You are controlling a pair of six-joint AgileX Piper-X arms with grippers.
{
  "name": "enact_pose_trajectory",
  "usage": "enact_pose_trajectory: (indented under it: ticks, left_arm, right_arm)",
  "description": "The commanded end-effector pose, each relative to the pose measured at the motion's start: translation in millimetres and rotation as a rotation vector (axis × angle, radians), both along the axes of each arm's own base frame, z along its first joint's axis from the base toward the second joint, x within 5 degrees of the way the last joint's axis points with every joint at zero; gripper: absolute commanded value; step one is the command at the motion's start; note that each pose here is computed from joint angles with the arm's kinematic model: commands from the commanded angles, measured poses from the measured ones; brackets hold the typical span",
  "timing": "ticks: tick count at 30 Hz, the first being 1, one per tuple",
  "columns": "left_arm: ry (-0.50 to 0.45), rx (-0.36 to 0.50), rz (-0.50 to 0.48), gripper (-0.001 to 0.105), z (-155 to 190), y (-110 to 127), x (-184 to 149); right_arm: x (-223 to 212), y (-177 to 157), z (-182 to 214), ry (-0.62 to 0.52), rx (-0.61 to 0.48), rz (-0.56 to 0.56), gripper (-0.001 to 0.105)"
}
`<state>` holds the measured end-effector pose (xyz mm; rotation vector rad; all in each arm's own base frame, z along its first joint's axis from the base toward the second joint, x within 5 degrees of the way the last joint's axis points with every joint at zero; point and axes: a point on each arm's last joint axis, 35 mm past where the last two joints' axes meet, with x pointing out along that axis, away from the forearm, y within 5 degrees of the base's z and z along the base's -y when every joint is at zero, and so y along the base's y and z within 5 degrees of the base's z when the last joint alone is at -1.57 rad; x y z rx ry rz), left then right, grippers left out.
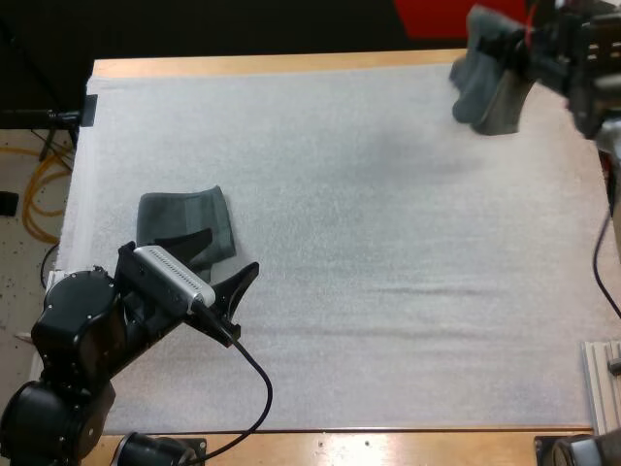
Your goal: Pick towel from pile fold and stack
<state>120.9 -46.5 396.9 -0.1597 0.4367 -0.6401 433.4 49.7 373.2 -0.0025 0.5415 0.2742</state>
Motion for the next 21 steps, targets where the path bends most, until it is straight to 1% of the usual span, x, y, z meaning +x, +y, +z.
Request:
enact_pose_trajectory:
  ticks: [1, 4, 6, 9, 11, 14, 16, 18, 21]
  left_arm:
    - [-0.025, 0.003, 0.012, 0.067, 3.4, 0.1, 0.3]
    - [-0.026, 0.008, 0.023, 0.067, 3.4, 0.4, 0.5]
    - [-0.025, 0.008, 0.023, 0.067, 3.2, 0.5, 0.5]
    - [-0.017, 0.01, 0.023, 0.067, 2.4, 0.5, 0.2]
    - [0.002, 0.016, 0.024, 0.067, 0.4, 0.8, -0.6]
    - [0.033, 0.026, 0.027, 0.067, -2.8, 1.2, -1.9]
    - [0.047, 0.03, 0.027, 0.067, -4.2, 1.4, -2.5]
    - [0.06, 0.034, 0.027, 0.067, -5.6, 1.6, -3.1]
    - [0.063, 0.034, 0.027, 0.067, -5.8, 1.6, -3.2]
  right_arm:
    - [-19.0, -0.3, 20.8, -0.01, -0.036, 0.036, 0.0]
    - [-54.8, -0.3, 50.6, -0.013, -0.086, 0.077, 0.0]
    - [-77.6, 1.1, 63.3, 0.009, -0.115, 0.107, 0.0]
    - [-113.5, 4.3, 76.5, 0.077, -0.136, 0.145, 0.0]
    - [-136.7, 8.6, 79.0, 0.149, -0.144, 0.175, 0.0]
    - [-167.4, 15.2, 75.1, 0.253, -0.159, 0.218, 0.0]
    - [-181.3, 19.1, 65.7, 0.319, -0.182, 0.225, 0.0]
    - [-194.7, 22.5, 52.0, 0.381, -0.202, 0.215, 0.0]
    - [-201.7, 29.7, 20.2, 0.455, -0.188, 0.207, 0.0]
